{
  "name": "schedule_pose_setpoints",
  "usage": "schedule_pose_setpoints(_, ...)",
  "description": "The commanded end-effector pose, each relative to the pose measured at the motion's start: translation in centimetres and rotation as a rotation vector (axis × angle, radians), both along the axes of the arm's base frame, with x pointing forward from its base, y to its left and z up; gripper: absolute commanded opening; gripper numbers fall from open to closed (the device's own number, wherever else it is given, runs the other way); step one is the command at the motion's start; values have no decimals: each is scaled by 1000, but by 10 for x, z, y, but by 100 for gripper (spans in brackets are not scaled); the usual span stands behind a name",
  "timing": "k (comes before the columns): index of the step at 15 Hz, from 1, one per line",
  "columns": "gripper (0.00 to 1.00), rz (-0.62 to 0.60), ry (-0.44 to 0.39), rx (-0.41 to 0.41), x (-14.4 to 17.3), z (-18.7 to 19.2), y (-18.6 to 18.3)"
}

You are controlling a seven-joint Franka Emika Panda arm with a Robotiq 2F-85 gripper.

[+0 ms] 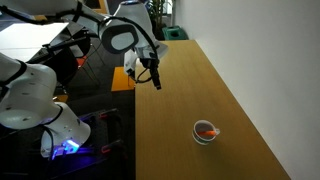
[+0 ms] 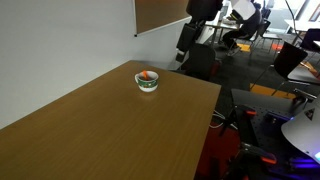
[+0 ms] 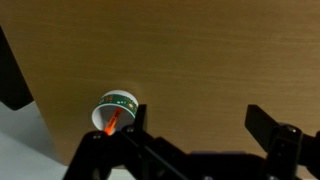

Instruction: Put the orange sharpie on the table

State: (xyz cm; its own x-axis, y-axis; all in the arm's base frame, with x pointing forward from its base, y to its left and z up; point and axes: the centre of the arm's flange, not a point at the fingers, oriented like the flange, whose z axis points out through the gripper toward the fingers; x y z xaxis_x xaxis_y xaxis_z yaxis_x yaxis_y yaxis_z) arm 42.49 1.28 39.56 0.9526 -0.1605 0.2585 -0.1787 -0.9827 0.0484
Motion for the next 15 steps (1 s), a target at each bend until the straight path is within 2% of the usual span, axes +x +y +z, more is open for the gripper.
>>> schedule_pose_setpoints(1, 100, -154, -122, -55, 38, -8, -9)
schedule_pose_setpoints(4, 100, -239, -192, -88, 58, -13, -23)
schedule_pose_setpoints(8, 100, -323, -244, -138, 83, -24, -47)
schedule_pose_setpoints(12, 100, -333, -278, -145, 106, -43, -69)
schedule_pose_setpoints(15, 100, -247, -315, -117, 117, -64, -84)
